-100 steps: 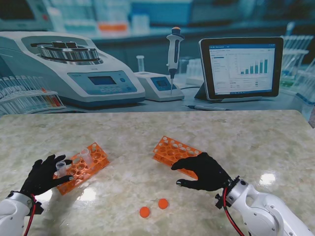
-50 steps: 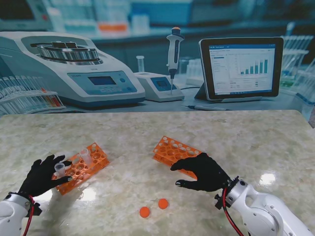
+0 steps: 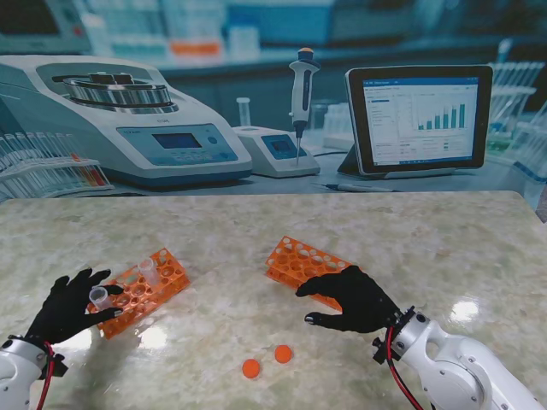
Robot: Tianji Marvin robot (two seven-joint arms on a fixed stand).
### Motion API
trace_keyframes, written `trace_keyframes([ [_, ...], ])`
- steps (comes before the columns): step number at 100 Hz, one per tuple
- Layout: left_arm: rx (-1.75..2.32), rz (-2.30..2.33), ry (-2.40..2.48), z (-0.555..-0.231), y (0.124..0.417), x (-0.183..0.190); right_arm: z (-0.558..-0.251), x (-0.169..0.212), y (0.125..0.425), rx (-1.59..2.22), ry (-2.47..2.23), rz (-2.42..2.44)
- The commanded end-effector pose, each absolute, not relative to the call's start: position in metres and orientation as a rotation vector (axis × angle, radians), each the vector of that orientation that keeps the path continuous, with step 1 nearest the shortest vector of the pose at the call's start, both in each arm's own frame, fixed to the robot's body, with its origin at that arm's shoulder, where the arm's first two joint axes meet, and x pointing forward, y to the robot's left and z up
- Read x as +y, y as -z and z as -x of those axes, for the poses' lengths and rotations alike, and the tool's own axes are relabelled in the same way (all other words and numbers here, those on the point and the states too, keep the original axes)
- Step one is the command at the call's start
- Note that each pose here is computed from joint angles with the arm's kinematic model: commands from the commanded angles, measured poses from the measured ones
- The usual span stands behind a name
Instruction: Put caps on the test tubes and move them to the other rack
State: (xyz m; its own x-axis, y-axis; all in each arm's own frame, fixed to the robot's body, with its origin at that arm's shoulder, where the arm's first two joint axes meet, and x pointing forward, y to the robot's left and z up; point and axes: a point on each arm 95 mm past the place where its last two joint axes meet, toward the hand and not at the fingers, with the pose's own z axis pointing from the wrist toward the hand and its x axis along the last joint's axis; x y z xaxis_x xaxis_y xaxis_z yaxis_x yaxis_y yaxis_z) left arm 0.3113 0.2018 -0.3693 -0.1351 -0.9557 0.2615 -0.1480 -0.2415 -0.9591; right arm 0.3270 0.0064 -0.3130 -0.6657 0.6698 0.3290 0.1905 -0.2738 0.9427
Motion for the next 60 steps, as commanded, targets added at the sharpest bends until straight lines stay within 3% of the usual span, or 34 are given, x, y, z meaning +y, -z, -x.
trace_keyframes([
  [1,1.296,1.413,1.458,-0.312,0.366,0.201,-0.325,0.008,0.316,1.650,-2.006,-1.067],
  [60,1.303,1.367,1.502,-0.315,0.348,0.199,-0.325,0.008,0.316,1.653,-2.009,-1.065],
])
